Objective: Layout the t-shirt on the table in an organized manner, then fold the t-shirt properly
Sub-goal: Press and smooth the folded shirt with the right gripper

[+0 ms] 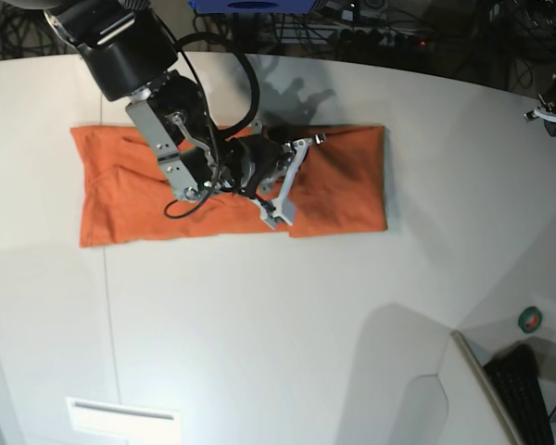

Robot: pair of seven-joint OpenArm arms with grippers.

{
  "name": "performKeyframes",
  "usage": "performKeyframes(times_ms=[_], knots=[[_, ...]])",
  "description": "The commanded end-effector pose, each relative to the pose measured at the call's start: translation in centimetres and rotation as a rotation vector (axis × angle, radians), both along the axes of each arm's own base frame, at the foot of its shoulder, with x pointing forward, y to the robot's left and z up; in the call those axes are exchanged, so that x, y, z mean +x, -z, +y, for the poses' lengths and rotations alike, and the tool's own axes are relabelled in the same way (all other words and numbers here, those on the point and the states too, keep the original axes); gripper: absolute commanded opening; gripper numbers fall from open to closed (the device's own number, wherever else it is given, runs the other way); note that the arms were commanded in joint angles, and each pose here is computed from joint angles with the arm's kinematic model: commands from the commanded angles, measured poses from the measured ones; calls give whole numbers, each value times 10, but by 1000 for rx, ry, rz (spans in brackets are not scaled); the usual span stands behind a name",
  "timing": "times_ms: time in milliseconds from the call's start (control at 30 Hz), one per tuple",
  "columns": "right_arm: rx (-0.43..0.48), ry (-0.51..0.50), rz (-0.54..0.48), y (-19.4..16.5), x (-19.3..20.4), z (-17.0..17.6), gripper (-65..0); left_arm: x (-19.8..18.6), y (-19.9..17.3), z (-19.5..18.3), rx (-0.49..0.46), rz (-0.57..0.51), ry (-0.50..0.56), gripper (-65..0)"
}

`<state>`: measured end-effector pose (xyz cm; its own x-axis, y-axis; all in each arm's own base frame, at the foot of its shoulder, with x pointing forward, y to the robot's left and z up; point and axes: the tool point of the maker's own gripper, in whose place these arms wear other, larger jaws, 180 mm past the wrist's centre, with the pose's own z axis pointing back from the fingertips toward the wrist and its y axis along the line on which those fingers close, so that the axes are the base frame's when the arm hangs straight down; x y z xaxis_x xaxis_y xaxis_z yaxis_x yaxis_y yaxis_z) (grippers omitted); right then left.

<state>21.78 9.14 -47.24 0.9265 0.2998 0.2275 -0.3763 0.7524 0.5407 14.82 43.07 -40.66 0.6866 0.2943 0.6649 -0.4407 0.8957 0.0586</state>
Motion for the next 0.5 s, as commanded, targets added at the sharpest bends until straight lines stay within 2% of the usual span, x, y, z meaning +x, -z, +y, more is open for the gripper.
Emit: performKeyframes(times_ms=[0, 467], knots=[[51, 4, -48, -21, 17, 11, -650, 5, -14, 10, 38, -32, 2, -650], [49, -94, -36, -50, 11, 16, -650, 8, -18, 14, 50, -36, 7, -650]])
